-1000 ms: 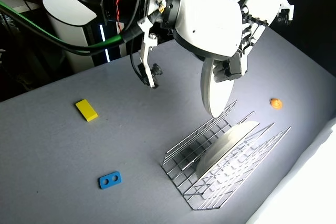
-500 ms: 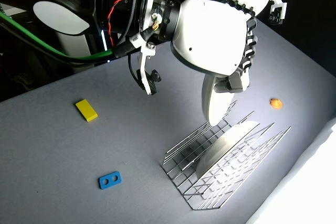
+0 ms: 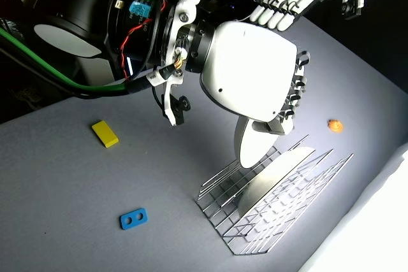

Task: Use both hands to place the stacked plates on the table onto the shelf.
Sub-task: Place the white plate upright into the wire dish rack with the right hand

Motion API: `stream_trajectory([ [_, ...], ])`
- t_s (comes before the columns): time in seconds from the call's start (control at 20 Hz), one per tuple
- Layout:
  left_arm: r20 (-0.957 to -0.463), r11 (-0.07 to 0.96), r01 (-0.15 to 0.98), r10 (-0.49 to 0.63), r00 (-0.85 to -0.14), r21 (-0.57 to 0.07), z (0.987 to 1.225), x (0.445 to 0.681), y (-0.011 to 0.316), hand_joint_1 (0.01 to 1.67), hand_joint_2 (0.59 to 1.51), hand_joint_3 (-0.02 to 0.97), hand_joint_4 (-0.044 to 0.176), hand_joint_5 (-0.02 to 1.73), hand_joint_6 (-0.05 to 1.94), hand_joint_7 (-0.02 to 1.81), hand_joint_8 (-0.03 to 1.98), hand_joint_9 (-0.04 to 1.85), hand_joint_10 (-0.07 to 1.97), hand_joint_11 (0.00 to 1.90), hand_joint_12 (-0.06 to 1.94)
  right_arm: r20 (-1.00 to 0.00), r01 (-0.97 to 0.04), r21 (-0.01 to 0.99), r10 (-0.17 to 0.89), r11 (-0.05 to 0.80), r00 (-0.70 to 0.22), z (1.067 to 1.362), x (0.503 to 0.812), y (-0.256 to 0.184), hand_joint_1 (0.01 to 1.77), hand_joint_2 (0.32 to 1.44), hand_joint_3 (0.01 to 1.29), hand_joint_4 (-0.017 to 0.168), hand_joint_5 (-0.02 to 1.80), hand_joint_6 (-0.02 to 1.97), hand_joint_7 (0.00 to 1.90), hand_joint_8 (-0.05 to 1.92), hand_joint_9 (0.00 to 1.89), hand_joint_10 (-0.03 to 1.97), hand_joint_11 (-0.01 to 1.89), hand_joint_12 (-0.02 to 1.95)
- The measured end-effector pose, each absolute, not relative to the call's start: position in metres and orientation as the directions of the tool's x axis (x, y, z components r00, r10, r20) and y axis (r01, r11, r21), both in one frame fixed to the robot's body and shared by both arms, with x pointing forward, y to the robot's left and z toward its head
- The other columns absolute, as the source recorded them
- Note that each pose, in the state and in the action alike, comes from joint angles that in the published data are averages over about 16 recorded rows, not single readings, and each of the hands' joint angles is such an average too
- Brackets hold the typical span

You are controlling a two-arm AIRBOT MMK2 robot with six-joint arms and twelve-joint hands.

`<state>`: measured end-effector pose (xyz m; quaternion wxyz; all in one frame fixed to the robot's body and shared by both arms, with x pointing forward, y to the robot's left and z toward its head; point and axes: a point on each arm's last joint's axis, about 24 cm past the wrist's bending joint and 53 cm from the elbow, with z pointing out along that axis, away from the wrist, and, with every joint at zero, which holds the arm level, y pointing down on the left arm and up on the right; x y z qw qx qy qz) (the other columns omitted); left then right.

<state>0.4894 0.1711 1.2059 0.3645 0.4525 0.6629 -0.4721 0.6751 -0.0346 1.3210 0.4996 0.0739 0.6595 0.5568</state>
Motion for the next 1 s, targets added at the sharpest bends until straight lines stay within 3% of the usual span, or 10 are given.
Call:
stream_trajectory([
  [1.0, -0.917, 0.031, 0.955, 0.271, -0.293, -0.296, 1.214, 0.460, 0.168, 0.01, 1.112, 0.004, 0.002, 0.03, 0.01, 0.02, 0.00, 0.02, 0.01, 0.01, 0.01, -0.530, -0.361, 0.847, 0.677, 0.391, -0.511, 1.281, 0.705, -0.040, 1.25, 1.04, 0.01, -0.006, 0.93, 0.85, 1.03, 1.12, 1.01, 1.04, 0.88, 1.39],
])
